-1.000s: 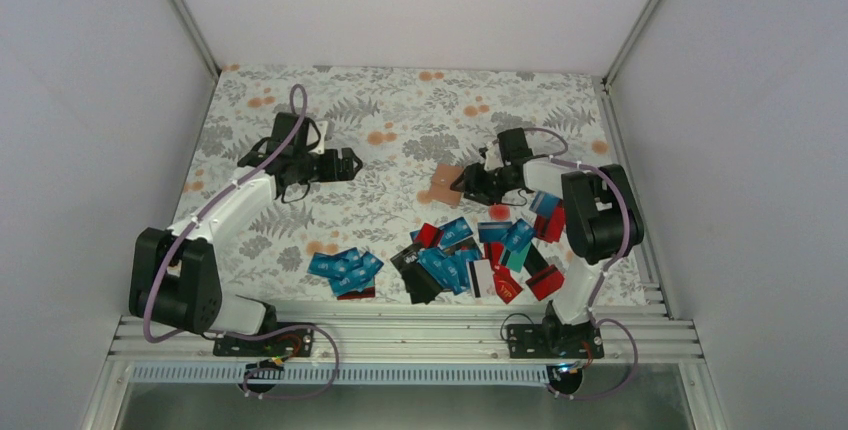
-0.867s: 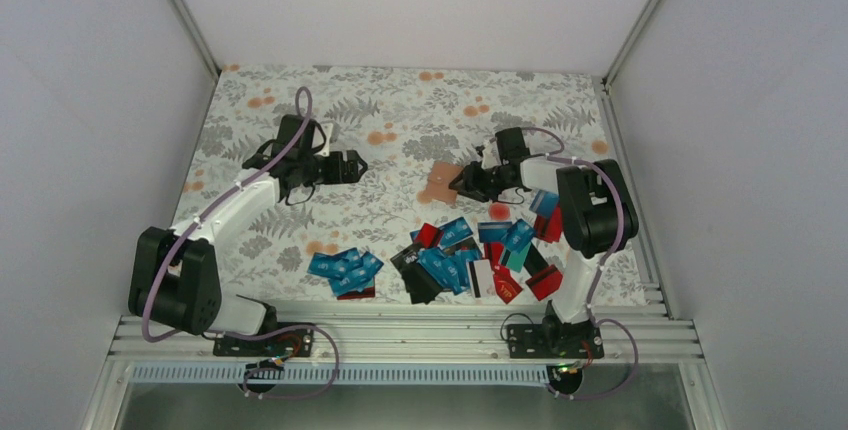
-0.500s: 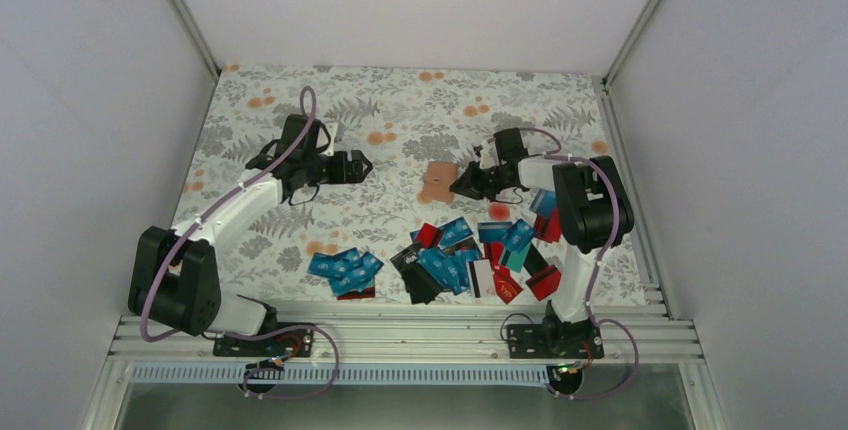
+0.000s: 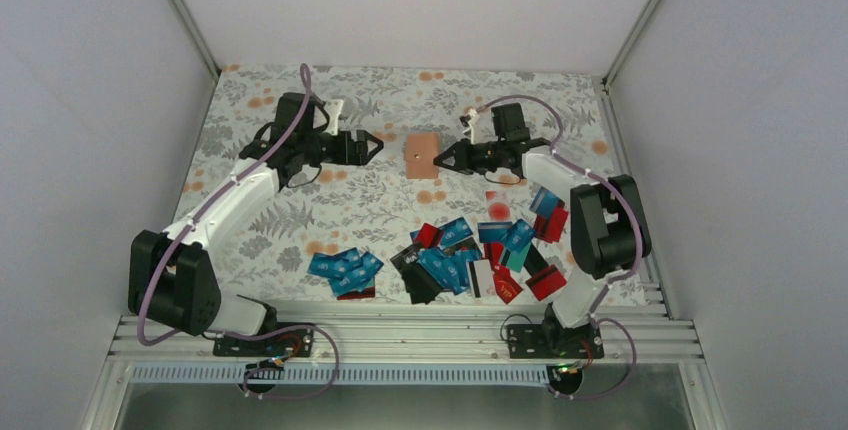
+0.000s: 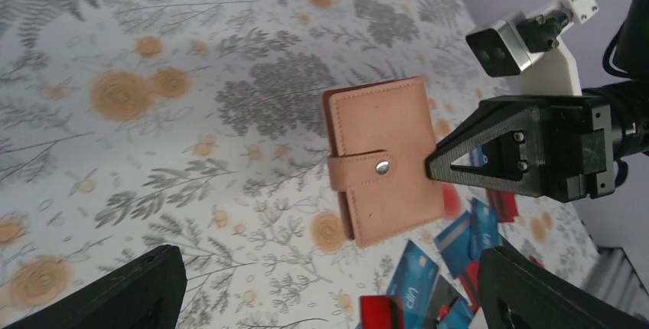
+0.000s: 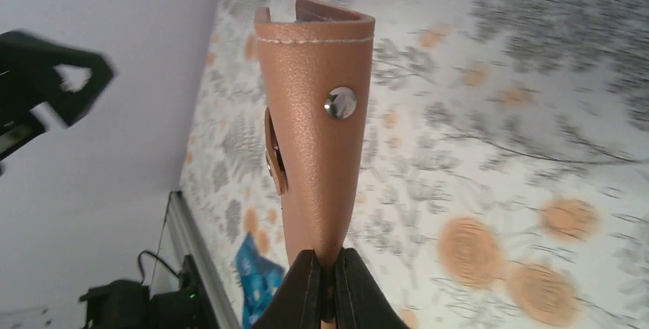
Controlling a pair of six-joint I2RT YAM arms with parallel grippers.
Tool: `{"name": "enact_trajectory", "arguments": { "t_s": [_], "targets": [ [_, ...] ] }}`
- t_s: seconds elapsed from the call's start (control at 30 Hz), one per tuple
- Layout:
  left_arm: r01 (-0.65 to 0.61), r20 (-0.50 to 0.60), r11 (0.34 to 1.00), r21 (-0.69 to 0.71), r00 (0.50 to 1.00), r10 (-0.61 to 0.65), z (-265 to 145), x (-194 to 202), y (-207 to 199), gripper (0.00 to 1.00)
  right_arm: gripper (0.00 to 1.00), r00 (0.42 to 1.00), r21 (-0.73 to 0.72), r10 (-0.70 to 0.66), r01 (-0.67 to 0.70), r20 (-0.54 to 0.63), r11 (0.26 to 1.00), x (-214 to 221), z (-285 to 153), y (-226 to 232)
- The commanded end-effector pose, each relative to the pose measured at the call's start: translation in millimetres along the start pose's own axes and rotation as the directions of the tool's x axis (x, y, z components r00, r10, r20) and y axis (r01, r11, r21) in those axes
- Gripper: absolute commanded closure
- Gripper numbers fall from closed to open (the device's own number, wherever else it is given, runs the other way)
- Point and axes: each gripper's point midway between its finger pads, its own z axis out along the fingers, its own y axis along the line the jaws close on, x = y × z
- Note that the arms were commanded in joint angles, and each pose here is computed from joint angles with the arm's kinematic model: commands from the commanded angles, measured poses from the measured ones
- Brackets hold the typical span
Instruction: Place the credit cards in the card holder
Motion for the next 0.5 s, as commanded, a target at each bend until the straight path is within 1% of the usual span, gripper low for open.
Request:
{"name": "enact_trajectory", "arguments": {
  "t_s": [0.0,0.13,0.2,0.3,0.47],
  "targets": [
    [-0.100,0.035,0.979,0.178,0.995,0.095,-10,-12,-39,0.06,0.96,0.980,-0.149,-0.200,0.200,0.017,0.968,-2,-7,62],
    [-0.123,0.041,0.945,0.304,0.992,0.116,-16,-6,-56,0.06,0.96,0.962,-0.215,-0.268,0.271,0.040,0.938,-3,-15,90],
    [-0.122,0.047,0.934,0.336,0.993,0.113,-19,-3,-54,0.07,0.96,0.958,-0.250,-0.285,0.284,0.036,0.926,-2,-18,98],
    [-0.118,0.067,0.910,0.398,0.993,0.099,-25,-4,-49,0.11,0.96,0.939,-0.296,-0.339,0.340,0.056,0.893,1,-29,118],
    [-0.136,0.071,0.867,0.479,0.991,0.116,-26,-3,-51,0.15,0.96,0.916,-0.402,-0.400,0.381,0.039,0.833,17,-33,139]
  ]
}}
